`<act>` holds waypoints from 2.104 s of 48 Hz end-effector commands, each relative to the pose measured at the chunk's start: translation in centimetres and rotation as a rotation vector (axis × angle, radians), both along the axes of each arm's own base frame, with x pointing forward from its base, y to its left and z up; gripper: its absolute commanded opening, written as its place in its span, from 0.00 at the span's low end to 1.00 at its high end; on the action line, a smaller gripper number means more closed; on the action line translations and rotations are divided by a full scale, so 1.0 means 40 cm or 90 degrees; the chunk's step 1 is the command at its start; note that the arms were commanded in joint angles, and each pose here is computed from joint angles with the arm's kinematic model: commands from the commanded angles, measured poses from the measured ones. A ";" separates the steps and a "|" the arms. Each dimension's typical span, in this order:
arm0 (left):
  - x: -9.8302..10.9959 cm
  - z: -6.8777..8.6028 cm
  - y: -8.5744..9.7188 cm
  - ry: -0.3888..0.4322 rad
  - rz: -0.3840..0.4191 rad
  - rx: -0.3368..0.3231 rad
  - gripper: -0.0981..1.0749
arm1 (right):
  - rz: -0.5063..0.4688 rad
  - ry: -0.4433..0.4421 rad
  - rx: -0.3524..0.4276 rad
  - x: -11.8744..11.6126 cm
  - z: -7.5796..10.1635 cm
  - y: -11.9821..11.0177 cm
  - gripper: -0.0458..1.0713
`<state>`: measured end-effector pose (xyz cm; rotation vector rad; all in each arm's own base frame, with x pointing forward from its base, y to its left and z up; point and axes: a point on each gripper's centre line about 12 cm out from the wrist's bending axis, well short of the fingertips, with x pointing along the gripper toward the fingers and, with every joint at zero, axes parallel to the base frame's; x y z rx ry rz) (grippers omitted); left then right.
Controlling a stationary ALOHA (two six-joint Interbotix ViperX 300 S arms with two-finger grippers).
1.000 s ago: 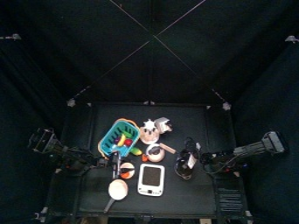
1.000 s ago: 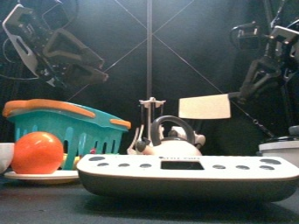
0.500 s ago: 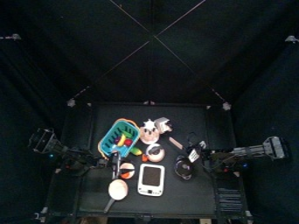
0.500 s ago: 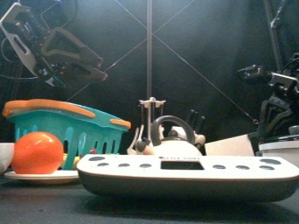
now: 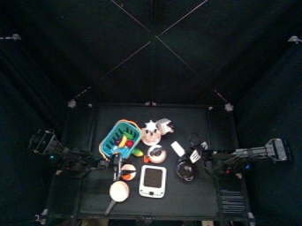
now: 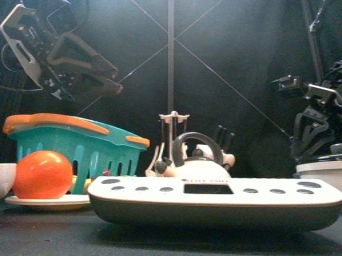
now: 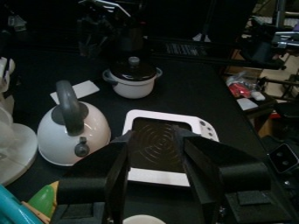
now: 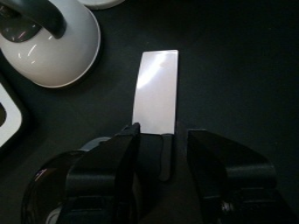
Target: Grab carrot bottom
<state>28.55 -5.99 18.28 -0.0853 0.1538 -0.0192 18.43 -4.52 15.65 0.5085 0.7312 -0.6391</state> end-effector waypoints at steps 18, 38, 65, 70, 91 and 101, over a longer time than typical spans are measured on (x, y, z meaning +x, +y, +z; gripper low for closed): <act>0.007 0.010 0.002 -0.012 0.005 -0.001 0.76 | 0.012 -0.022 0.004 0.019 0.021 0.007 0.73; 0.045 -0.039 0.020 0.043 0.044 -0.012 0.76 | 0.043 -0.053 -0.013 0.041 0.045 0.009 0.73; 0.203 -0.073 0.149 0.200 0.105 -0.005 0.77 | 0.047 -0.033 -0.020 0.038 0.027 0.007 0.73; 0.212 -0.055 0.157 0.218 0.091 0.002 0.77 | 0.047 -0.027 -0.019 0.040 0.023 0.007 0.73; 0.165 -0.046 0.151 0.299 0.050 -0.012 0.76 | 0.047 -0.017 -0.018 0.042 0.015 0.007 0.73; 0.145 -0.063 0.184 0.330 0.065 -0.018 0.76 | 0.046 -0.016 -0.018 0.041 0.014 0.007 0.73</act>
